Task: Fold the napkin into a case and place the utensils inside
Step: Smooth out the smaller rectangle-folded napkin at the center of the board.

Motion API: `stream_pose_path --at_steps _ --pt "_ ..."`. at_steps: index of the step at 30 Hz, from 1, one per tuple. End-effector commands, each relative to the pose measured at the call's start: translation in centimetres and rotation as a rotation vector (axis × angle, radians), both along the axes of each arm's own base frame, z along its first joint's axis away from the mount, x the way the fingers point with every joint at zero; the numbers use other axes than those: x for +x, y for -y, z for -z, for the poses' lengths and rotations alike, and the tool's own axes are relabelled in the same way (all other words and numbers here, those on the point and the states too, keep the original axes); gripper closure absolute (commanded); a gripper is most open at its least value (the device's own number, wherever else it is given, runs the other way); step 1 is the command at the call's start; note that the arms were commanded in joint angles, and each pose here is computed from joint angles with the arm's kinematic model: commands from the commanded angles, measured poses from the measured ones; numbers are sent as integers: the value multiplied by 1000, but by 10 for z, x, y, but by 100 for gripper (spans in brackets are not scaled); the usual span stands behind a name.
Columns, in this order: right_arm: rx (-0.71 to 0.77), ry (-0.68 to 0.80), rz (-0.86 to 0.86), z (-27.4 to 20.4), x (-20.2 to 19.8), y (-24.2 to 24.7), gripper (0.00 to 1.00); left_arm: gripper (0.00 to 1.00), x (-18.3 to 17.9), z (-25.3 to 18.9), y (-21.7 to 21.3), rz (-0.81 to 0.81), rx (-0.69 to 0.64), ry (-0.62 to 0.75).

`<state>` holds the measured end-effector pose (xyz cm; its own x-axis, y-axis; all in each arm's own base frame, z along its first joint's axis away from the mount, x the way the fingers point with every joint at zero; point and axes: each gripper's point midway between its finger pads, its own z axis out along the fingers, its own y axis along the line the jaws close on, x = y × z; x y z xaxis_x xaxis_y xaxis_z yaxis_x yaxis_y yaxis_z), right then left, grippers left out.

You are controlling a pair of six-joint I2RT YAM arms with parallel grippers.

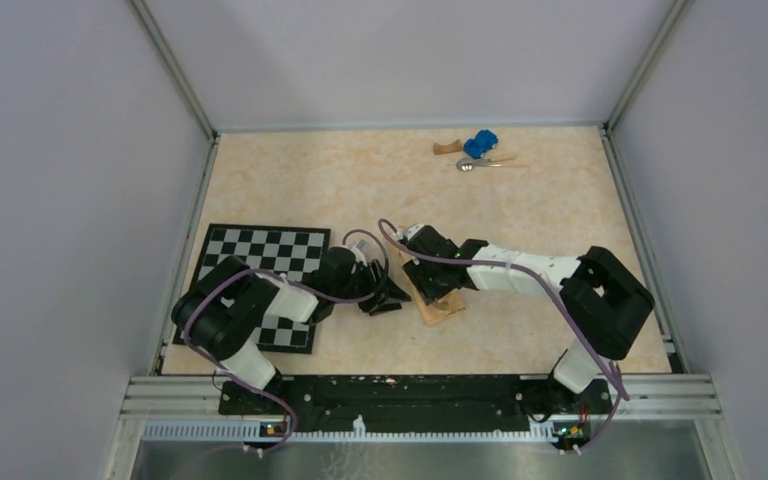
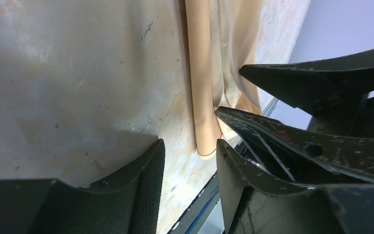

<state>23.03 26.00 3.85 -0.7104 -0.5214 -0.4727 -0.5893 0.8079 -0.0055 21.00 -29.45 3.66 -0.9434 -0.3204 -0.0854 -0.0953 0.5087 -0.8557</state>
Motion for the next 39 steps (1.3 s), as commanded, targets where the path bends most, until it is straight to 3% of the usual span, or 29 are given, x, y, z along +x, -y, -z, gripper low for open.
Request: stream_pose_path --at_steps 1,8,21,25,39 --pt "-22 63 0 2 10 -9 53 51 9 -7 7 -15 -38 34" --pt "-22 78 16 11 9 -9 56 55 11 0 10 -12 -23 26" --pt "29 87 53 0 12 -17 99 64 3 15 20 -4 -24 1" --pt "90 71 53 -15 7 -24 100 65 4 17 19 -18 -21 -3" --pt "261 -37 82 -30 -11 -50 100 89 -2 28 24 -23 -30 -22"
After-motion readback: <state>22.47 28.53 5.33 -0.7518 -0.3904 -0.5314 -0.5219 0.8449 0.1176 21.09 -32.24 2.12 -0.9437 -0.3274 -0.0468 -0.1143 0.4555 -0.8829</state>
